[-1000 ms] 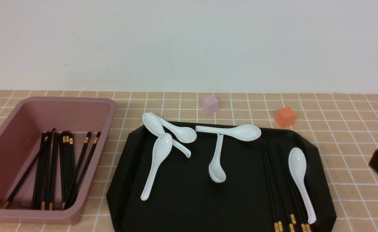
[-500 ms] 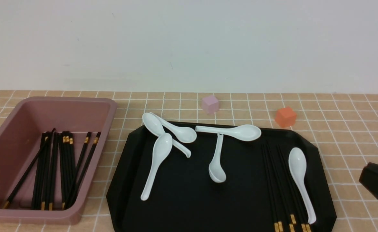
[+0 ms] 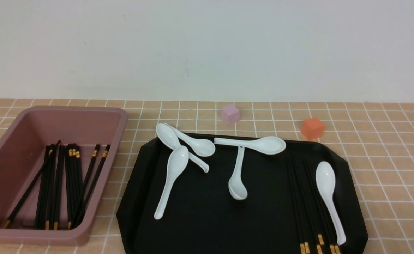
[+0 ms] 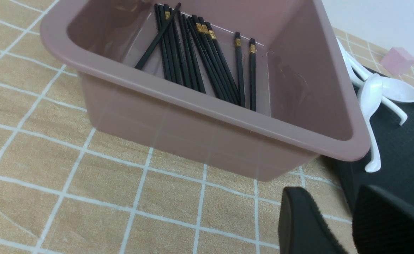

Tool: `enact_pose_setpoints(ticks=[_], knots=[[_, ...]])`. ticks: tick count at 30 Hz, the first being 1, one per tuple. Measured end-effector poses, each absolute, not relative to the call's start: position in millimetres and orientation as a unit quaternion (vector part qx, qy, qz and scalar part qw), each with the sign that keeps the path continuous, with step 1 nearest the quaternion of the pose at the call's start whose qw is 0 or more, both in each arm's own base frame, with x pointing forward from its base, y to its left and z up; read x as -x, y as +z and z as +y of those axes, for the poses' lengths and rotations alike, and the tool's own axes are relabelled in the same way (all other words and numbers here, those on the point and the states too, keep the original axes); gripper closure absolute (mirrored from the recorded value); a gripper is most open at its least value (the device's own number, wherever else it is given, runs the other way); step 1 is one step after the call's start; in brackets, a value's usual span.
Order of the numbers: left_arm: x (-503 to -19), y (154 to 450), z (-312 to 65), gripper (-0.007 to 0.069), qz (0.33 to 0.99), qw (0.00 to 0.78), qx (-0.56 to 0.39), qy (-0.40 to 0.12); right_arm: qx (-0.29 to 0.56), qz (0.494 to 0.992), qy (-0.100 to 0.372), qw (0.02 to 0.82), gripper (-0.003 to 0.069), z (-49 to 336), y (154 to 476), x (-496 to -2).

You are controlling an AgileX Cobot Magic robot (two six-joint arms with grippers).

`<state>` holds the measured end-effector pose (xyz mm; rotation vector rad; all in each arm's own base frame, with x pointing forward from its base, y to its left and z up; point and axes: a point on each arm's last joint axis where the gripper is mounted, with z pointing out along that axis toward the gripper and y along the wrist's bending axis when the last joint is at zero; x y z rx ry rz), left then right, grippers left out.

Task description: On brown tablecloth take chopsticks from black tray and put them in box.

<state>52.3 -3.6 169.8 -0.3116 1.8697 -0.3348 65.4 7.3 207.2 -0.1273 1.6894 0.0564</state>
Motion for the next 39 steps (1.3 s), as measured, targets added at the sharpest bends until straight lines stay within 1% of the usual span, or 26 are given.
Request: enact_pose_setpoints(ticks=[1,2,4,7,10,13,17,23,39], knots=[[-52.3,169.8,-3.6,0.0386,0.797,0.572,0.133,-0.143,0.050,0.745,0.019,0.665,0.0626,6.1,206.3,-64.5],[-52.3,169.8,-3.6,0.0386,0.797,0.572,0.133,-0.143,0.027,0.746,0.002,0.666,0.0624,2.3,196.5,-61.3],[-52.3,169.8,-3.6,0.0386,0.797,0.572,0.133,-0.143,0.008,0.745,-0.008,0.667,0.0622,-0.1,190.8,-58.6],[-52.3,169.8,-3.6,0.0386,0.797,0.572,0.133,-0.143,-0.009,0.740,-0.013,0.672,0.0618,-1.8,190.2,-56.4],[-52.3,169.8,-3.6,0.0386,0.797,0.572,0.133,-0.143,-0.013,0.751,-0.012,0.659,0.0615,-1.9,187.1,-55.9],[-52.3,169.8,-3.6,0.0386,0.797,0.572,0.133,-0.143,-0.008,0.768,-0.008,0.641,0.0612,-1.0,182.6,-55.3],[-52.3,169.8,-3.6,0.0386,0.797,0.572,0.133,-0.143,0.029,0.787,0.023,0.616,0.0603,4.2,177.1,-53.9],[-52.3,169.8,-3.6,0.0386,0.797,0.572,0.133,-0.143,0.063,0.793,0.048,0.604,0.0590,8.7,175.3,-52.7],[-52.3,169.8,-3.6,0.0386,0.797,0.572,0.133,-0.143,0.071,0.798,0.053,0.597,0.0572,9.5,174.7,-51.9]])
